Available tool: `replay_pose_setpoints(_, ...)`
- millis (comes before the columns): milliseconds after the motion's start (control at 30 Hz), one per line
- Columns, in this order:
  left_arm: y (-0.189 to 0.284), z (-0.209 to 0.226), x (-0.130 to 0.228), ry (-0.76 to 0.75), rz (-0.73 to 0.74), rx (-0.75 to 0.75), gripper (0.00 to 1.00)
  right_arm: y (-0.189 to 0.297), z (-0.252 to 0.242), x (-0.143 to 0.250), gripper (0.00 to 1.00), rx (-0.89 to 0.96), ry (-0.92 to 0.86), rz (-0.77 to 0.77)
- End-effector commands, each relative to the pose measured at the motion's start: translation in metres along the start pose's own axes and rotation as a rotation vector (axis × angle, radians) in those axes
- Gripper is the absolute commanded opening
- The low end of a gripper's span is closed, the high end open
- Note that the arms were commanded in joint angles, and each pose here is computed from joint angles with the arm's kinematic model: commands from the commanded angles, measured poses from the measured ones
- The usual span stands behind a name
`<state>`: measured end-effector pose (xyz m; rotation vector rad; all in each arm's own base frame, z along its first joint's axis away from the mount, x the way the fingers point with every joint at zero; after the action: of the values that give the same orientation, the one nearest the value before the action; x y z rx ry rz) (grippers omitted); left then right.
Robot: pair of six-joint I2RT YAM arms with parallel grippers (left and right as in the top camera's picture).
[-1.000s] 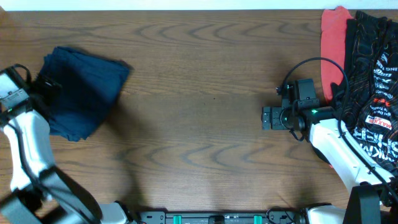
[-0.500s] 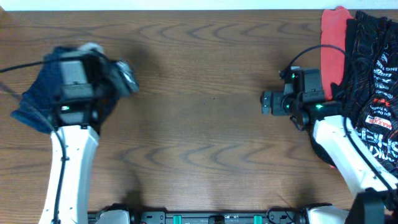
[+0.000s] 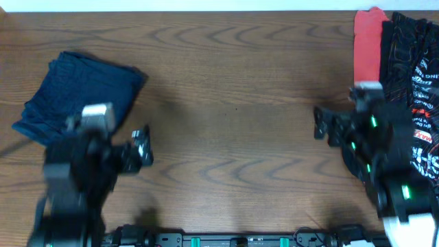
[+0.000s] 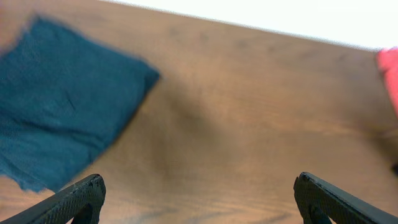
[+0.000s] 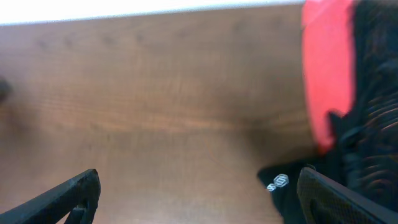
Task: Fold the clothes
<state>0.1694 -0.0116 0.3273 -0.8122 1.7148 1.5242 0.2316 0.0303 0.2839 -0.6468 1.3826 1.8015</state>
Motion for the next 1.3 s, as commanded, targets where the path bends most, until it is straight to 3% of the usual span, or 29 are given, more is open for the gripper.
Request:
replay_pose_setpoints(0,0.031,-0.003,0.011,-0.041,-0.128,-0.008,0.98,0.032,-0.013,0.014,0.99,0.077,-0.019,-0.173)
replay_pose_setpoints(200,0.072,-0.007,0.019,-0.060,-0.293,-0.009,0.98,0.060,-0.023,0.038,0.99,0.064,-0.024,-0.232)
replay_pose_setpoints(667,0.079,-0.008,0.024,-0.062,-0.313,-0.009,0.98,0.065,-0.048,0.103,0.99,0.195,0.005,0.112)
replay_pose_setpoints(833,0.079,-0.008,0.024,-0.062,-0.313,-0.009,0.98,0.066,-0.050,0.109,0.99,0.209,0.008,0.148)
replay_pose_setpoints(1067,0.079,-0.008,0.024,-0.062,-0.313,-0.009,0.98,0.077,-0.050,0.108,0.99,0.176,-0.006,0.058)
replay_pose_setpoints(1267,0.079,-0.008,0.024,-0.062,-0.313,-0.009,0.98,0.069,-0.043,0.098,0.99,0.056,0.095,-0.187)
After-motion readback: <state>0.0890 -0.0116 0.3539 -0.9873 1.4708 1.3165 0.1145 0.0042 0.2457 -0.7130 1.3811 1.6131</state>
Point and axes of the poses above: each gripper's point midway between its finger pads, its own y axis back along the fingers, its own z axis along the line the jaws close on, x = y × z, the point moved 7 cm from there along y, back along the fingers, and after that the axes turned 10 degrees about -y, right-handed, at the moved point
